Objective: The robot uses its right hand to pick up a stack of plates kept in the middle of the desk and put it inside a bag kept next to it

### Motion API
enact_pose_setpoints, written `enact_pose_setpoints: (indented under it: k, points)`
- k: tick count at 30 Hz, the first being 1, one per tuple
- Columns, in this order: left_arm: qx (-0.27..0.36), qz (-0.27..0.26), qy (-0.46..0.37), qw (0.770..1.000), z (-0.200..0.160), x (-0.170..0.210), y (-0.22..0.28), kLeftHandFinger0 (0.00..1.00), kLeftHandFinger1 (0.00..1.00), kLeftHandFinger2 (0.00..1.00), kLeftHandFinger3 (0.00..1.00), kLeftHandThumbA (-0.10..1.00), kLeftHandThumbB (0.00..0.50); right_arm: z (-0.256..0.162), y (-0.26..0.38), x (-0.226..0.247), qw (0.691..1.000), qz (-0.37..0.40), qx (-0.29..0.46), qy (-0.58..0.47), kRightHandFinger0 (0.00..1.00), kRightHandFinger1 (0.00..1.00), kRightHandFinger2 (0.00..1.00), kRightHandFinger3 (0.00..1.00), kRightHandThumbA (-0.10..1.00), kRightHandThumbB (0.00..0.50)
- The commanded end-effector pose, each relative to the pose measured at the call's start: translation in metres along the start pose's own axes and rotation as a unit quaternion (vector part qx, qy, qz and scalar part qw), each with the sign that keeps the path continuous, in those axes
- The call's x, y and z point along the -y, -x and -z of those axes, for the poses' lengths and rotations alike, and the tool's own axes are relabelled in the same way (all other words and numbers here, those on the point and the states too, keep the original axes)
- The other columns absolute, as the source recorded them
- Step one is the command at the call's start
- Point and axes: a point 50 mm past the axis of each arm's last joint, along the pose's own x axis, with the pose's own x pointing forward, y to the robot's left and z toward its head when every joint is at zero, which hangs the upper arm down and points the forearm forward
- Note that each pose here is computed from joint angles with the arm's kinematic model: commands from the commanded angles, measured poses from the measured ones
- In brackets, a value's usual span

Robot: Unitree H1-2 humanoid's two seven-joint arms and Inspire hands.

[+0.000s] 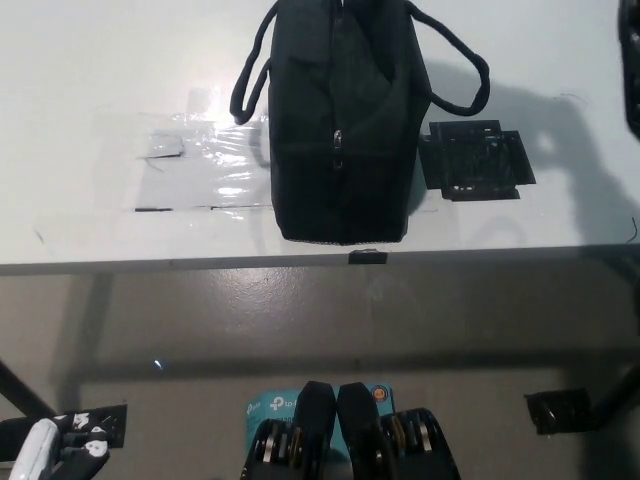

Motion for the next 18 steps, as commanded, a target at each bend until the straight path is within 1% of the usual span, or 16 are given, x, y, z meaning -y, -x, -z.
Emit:
enact_pose_setpoints:
  k: [1, 2, 4, 5, 6, 7, 9, 10, 11, 12, 13, 14, 16, 17, 18]
  points:
    - [0.027, -0.006, -0.026, 0.999, -0.008, -0.006, 0.006, 0.65, 0.66, 0.75, 0.82, -0.10, 0.000, -0.017, -0.006, 0.015, 0.995, -0.005, -0.022, 0.094, 0.00, 0.00, 0.00, 0.04, -0.10, 0.418]
    - [0.031, -0.006, -0.025, 0.999, -0.008, -0.006, 0.006, 0.65, 0.66, 0.75, 0.82, -0.10, 0.000, -0.011, -0.008, 0.009, 0.992, -0.015, -0.034, 0.117, 0.00, 0.00, 0.00, 0.00, -0.10, 0.438]
    - [0.031, -0.006, -0.024, 0.999, -0.008, -0.006, 0.006, 0.65, 0.66, 0.75, 0.82, -0.10, 0.000, -0.011, -0.008, 0.009, 0.992, -0.016, -0.037, 0.119, 0.00, 0.00, 0.00, 0.00, -0.10, 0.440]
    - [0.034, -0.006, -0.028, 0.999, -0.008, -0.007, 0.005, 0.64, 0.65, 0.73, 0.81, -0.10, 0.000, -0.004, -0.006, 0.004, 0.991, -0.020, -0.033, 0.129, 0.00, 0.00, 0.00, 0.00, -0.10, 0.489]
    - [0.032, -0.006, -0.028, 0.999, -0.009, -0.007, 0.005, 0.64, 0.66, 0.74, 0.82, -0.10, 0.000, -0.003, -0.006, 0.001, 0.989, -0.018, -0.040, 0.144, 0.00, 0.00, 0.00, 0.08, -0.10, 0.493]
    - [0.032, -0.006, -0.028, 0.999, -0.009, -0.007, 0.005, 0.65, 0.67, 0.75, 0.82, -0.10, 0.000, -0.003, -0.006, 0.000, 0.988, -0.018, -0.042, 0.146, 0.00, 0.00, 0.00, 0.07, -0.10, 0.493]
    - [0.032, -0.006, -0.025, 0.999, -0.009, -0.005, 0.005, 0.66, 0.67, 0.75, 0.82, -0.10, 0.000, 0.002, -0.007, -0.010, 0.982, -0.023, -0.058, 0.180, 0.00, 0.00, 0.00, 0.00, -0.10, 0.448]
    - [0.031, -0.006, -0.025, 0.999, -0.009, -0.005, 0.005, 0.66, 0.67, 0.75, 0.82, -0.10, 0.000, 0.005, -0.009, -0.017, 0.978, -0.023, -0.070, 0.196, 0.00, 0.00, 0.01, 0.00, -0.10, 0.399]
    - [0.030, -0.006, -0.026, 0.999, -0.009, -0.005, 0.005, 0.66, 0.67, 0.75, 0.82, -0.10, 0.000, 0.006, -0.009, -0.019, 0.976, -0.023, -0.075, 0.203, 0.00, 0.00, 0.10, 0.01, -0.10, 0.370]
    - [0.030, -0.006, -0.026, 0.999, -0.009, -0.005, 0.005, 0.66, 0.67, 0.75, 0.82, -0.10, 0.000, 0.006, -0.009, -0.019, 0.976, -0.023, -0.076, 0.203, 0.00, 0.00, 0.18, 0.03, -0.10, 0.364]
    - [0.032, -0.008, -0.027, 0.999, -0.009, -0.006, 0.005, 0.66, 0.67, 0.75, 0.82, -0.10, 0.000, 0.007, -0.009, -0.021, 0.974, -0.021, -0.080, 0.212, 0.00, 0.00, 0.24, 0.04, -0.10, 0.333]
    - [0.032, -0.008, -0.026, 0.999, -0.009, -0.006, 0.006, 0.66, 0.67, 0.75, 0.82, -0.10, 0.000, 0.013, -0.008, -0.025, 0.967, -0.023, -0.089, 0.239, 0.00, 0.00, 0.29, 0.07, -0.10, 0.354]
    - [0.034, -0.008, -0.031, 0.999, -0.010, -0.006, 0.006, 0.65, 0.66, 0.75, 0.82, -0.10, 0.000, 0.016, -0.009, -0.025, 0.960, -0.024, -0.096, 0.263, 0.00, 0.00, 0.24, 0.10, -0.10, 0.323]
    - [0.033, -0.007, -0.030, 0.999, -0.010, -0.006, 0.006, 0.65, 0.66, 0.75, 0.83, -0.10, 0.000, 0.019, -0.008, -0.025, 0.957, -0.021, -0.096, 0.273, 0.00, 0.00, 0.23, 0.11, -0.10, 0.307]
    - [0.031, -0.008, -0.030, 0.999, -0.011, -0.005, 0.007, 0.65, 0.66, 0.75, 0.83, -0.10, 0.000, 0.024, -0.009, -0.025, 0.951, -0.021, -0.102, 0.291, 0.00, 0.00, 0.29, 0.17, -0.10, 0.285]
